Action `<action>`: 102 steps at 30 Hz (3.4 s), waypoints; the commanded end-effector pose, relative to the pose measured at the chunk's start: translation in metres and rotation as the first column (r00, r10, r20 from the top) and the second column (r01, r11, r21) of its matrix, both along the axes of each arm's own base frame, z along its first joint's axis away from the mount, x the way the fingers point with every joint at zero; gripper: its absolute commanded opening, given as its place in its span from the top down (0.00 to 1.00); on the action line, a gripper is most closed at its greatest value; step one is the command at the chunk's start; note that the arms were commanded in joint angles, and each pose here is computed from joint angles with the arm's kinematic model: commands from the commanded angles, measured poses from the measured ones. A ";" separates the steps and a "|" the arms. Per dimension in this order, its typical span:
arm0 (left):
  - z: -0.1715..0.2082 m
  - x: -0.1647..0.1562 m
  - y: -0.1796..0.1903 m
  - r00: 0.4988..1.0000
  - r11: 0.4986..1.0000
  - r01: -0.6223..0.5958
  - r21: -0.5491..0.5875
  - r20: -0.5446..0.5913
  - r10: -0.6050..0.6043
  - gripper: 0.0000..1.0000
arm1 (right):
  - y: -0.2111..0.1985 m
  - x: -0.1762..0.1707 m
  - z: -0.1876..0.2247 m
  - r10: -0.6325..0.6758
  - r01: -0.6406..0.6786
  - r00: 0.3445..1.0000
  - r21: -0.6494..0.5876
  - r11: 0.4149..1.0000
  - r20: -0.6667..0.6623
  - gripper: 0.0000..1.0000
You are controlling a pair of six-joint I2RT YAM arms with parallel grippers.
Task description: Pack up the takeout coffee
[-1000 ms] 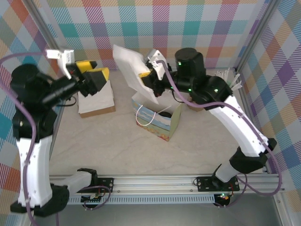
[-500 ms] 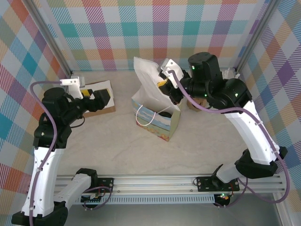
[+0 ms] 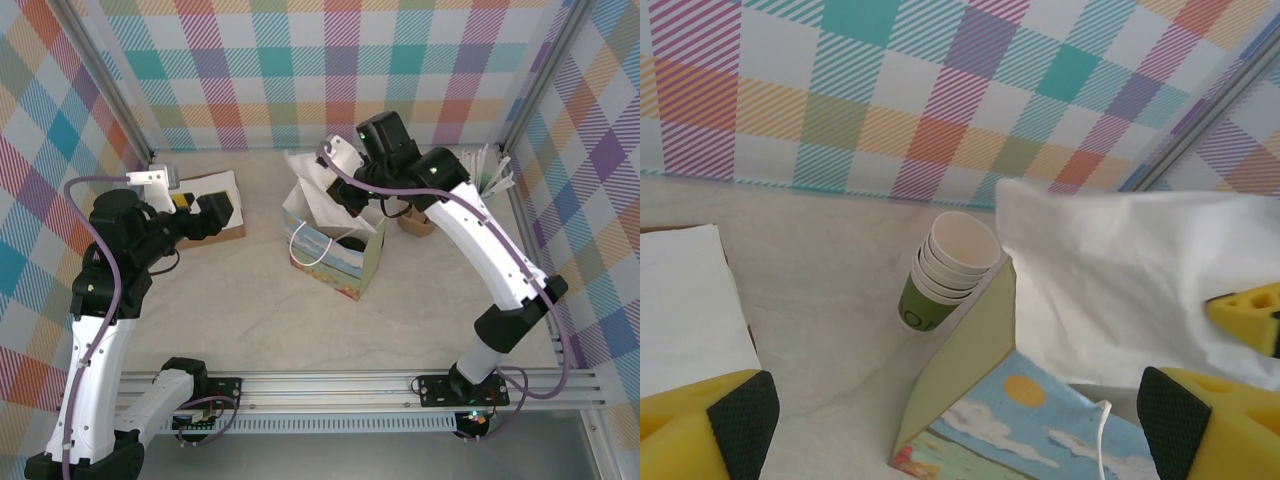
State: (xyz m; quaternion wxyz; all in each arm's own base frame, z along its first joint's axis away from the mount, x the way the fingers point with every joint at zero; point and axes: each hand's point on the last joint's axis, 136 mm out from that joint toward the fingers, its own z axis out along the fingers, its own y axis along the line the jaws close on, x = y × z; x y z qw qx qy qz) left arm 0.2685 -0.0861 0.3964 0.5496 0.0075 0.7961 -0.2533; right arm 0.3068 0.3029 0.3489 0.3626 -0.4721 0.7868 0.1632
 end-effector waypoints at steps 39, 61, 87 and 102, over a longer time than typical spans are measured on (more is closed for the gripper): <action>0.003 0.007 -0.006 0.999 0.999 0.032 0.007 -0.004 -0.032 0.04 | -0.014 -0.025 -0.068 0.001 -0.045 0.960 -0.150 0.988 -0.281 0.47; 0.004 0.010 -0.009 0.999 0.999 0.043 -0.007 -0.011 -0.043 0.03 | 0.009 -0.013 -0.069 0.031 -0.046 0.957 -0.048 0.998 -0.289 0.71; -0.019 0.017 -0.005 0.998 1.000 0.005 -0.011 -0.061 -0.006 0.02 | -0.029 -0.010 -0.063 -0.119 0.089 0.963 -0.132 0.987 -0.243 0.41; -0.120 0.051 0.056 0.905 0.926 -0.368 0.078 -0.196 0.376 0.00 | -0.152 0.001 -0.010 -0.570 0.588 0.809 0.182 0.788 -0.144 0.00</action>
